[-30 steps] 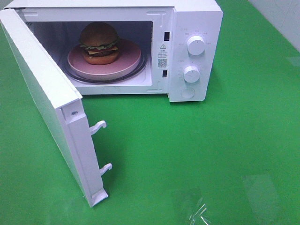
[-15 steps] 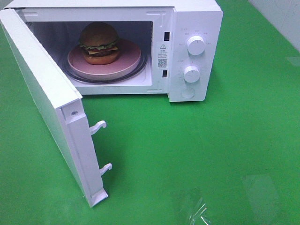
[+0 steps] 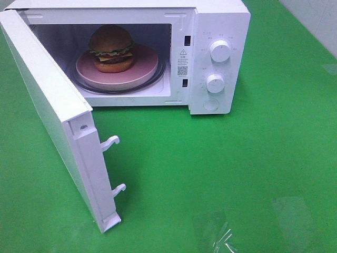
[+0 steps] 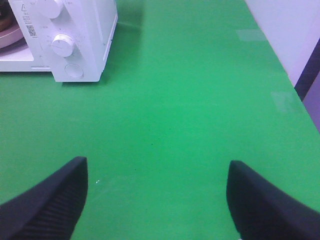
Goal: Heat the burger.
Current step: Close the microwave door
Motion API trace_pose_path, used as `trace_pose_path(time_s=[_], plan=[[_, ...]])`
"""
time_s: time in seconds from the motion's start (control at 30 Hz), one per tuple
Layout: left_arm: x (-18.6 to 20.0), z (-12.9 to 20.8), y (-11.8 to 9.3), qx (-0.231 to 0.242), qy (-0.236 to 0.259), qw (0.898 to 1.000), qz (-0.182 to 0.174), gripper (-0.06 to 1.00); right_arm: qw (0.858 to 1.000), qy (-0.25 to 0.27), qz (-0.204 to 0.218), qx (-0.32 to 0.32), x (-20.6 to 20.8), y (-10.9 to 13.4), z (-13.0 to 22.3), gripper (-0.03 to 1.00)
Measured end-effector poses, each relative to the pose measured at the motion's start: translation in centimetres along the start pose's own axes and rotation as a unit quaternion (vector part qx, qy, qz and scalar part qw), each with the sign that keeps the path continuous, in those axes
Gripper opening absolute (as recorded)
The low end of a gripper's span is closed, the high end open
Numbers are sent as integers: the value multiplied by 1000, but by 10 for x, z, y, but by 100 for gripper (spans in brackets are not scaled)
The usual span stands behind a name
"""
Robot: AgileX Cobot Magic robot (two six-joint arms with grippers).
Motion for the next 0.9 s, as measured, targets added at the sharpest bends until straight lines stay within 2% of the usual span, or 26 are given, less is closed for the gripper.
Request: trace_pose_path(time_s=[0.9], plan=[[0, 0, 0, 0, 0, 1000, 0, 98, 1000, 0, 0, 0, 0, 0, 0, 74]])
Point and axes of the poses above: a point on each arm's last joint axis where the gripper is mounted, x pointing back along that axis away from the gripper, y along the wrist's bending axis when the last joint is at zero, z = x × y, the point moved 8 cm from there along -x, pointing out along that axis toward the gripper, and after that the axes turned 2 degrees about x, right-handed, at the moved point
